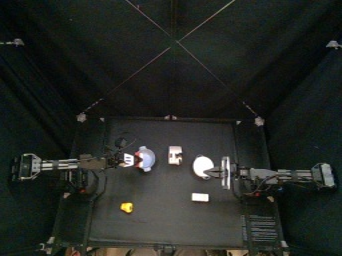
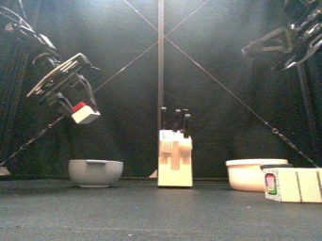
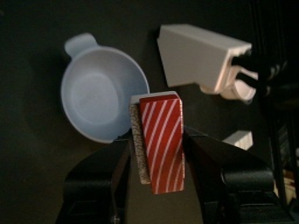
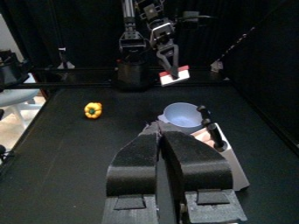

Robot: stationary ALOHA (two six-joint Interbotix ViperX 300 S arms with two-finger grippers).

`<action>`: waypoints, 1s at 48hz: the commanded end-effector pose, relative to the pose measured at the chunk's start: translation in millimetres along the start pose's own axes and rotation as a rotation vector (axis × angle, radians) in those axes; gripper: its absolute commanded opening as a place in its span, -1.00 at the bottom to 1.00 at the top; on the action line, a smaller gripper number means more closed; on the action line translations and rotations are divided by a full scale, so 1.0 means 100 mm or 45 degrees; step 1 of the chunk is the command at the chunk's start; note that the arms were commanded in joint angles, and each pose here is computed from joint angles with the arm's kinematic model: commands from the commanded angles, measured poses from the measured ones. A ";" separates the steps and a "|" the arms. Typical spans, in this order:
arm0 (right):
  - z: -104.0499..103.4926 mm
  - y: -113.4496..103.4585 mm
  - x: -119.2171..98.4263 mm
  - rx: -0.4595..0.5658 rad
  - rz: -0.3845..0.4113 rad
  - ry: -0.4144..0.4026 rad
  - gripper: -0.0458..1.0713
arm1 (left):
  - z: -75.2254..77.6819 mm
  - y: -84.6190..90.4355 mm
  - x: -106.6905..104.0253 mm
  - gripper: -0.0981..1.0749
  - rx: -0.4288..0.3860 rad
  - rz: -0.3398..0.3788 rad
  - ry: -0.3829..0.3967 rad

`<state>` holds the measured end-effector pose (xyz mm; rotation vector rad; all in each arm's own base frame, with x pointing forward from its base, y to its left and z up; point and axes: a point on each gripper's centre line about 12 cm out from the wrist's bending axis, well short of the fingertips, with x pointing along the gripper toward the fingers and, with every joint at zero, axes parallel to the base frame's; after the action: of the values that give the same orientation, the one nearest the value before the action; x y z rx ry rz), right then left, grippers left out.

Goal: Put salmon sushi in bowl

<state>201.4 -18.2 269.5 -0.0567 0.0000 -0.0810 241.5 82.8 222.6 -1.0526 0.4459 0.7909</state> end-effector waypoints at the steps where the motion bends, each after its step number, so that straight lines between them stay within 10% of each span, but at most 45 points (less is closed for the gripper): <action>1: 0.07 -0.03 0.02 0.003 -0.016 -0.023 -0.88 | 0.20 -0.07 -0.03 0.09 0.002 0.004 -0.078; 18: 0.14 -0.07 0.03 0.019 -0.043 -0.047 -0.88 | 0.41 -0.20 -0.05 0.09 0.212 0.338 -0.090; 48: 0.14 -0.11 0.02 0.052 -0.072 -0.053 -0.88 | 0.13 -0.28 0.63 0.10 0.257 0.377 0.102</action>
<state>200.0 -26.9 273.3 -0.0195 -0.0139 -0.1295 297.5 109.3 204.9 -0.8389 0.7551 0.9653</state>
